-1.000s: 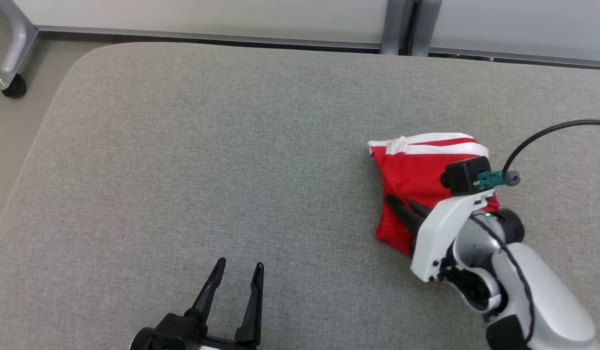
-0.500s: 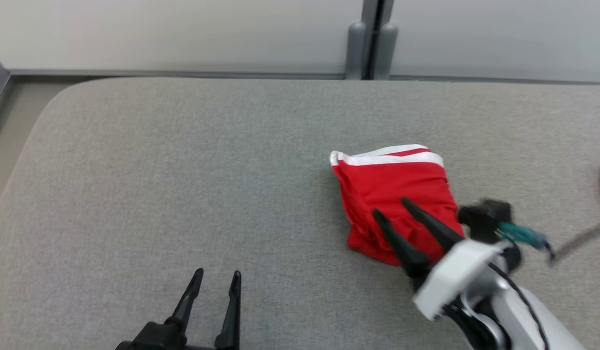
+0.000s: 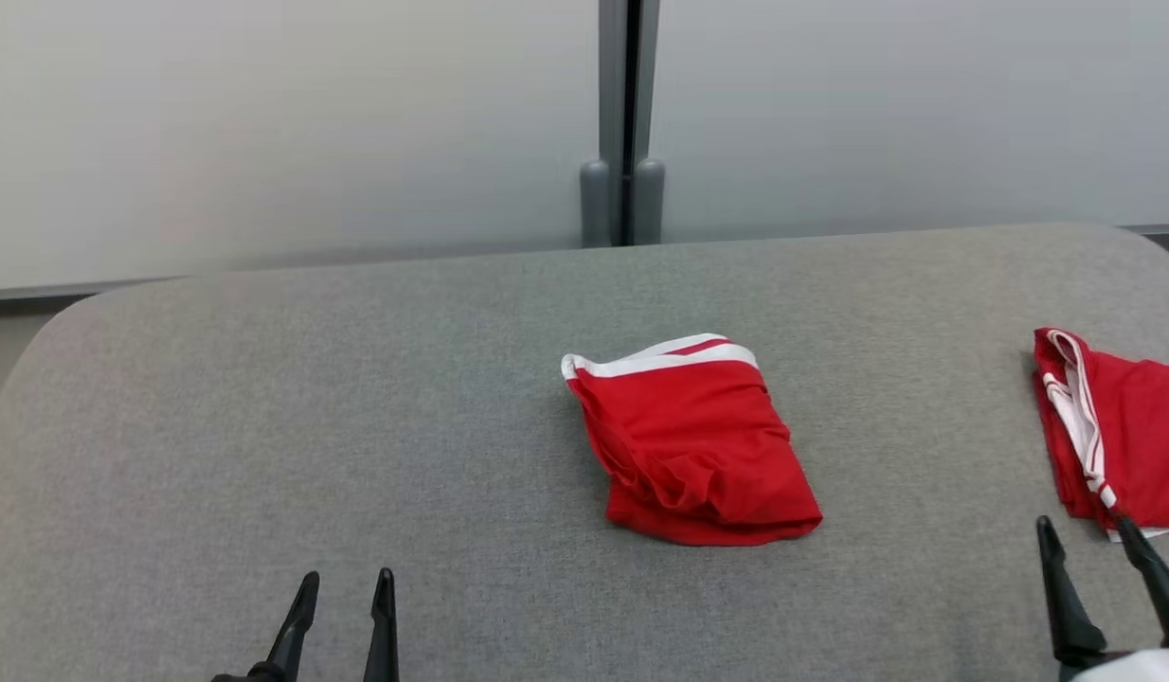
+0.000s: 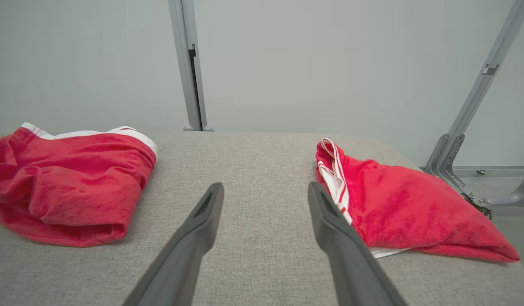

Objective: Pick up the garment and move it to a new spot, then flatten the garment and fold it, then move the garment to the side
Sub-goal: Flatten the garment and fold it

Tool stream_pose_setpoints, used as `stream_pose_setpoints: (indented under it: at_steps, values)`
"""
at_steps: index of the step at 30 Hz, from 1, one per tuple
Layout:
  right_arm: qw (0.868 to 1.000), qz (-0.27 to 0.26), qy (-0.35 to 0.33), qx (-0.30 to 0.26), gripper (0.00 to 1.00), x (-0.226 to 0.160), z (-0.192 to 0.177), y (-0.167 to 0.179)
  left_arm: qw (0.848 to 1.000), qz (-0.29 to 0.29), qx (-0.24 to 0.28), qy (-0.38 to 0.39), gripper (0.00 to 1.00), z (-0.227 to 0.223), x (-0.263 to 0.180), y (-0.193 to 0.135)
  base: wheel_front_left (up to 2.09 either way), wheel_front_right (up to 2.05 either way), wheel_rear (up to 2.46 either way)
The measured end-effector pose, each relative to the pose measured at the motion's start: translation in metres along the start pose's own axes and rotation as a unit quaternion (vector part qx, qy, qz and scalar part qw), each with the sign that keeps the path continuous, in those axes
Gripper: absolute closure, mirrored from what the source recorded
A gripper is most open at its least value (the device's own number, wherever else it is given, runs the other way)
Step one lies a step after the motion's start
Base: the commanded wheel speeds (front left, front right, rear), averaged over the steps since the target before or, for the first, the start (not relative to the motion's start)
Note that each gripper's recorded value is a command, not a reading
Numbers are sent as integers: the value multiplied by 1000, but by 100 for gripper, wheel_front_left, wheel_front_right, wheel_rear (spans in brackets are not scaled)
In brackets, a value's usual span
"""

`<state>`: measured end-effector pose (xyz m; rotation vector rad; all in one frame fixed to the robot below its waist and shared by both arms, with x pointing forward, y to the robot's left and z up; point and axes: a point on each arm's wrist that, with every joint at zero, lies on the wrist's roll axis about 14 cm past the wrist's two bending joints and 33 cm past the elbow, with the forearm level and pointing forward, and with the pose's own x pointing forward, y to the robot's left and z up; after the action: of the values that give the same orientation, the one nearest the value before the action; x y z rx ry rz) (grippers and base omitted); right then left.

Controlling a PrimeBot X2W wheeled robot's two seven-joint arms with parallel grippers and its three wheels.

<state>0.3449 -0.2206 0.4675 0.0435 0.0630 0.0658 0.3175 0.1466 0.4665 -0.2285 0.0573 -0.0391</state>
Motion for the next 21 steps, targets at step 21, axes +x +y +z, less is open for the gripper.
stream_pose_setpoints:
  at_steps: [21]
  values:
    - [999, -44, -6, -7, 0, -28, -2, -13, 1000, 17, 14, 6, 0, -5, -17, 19, 0, 0, 0]
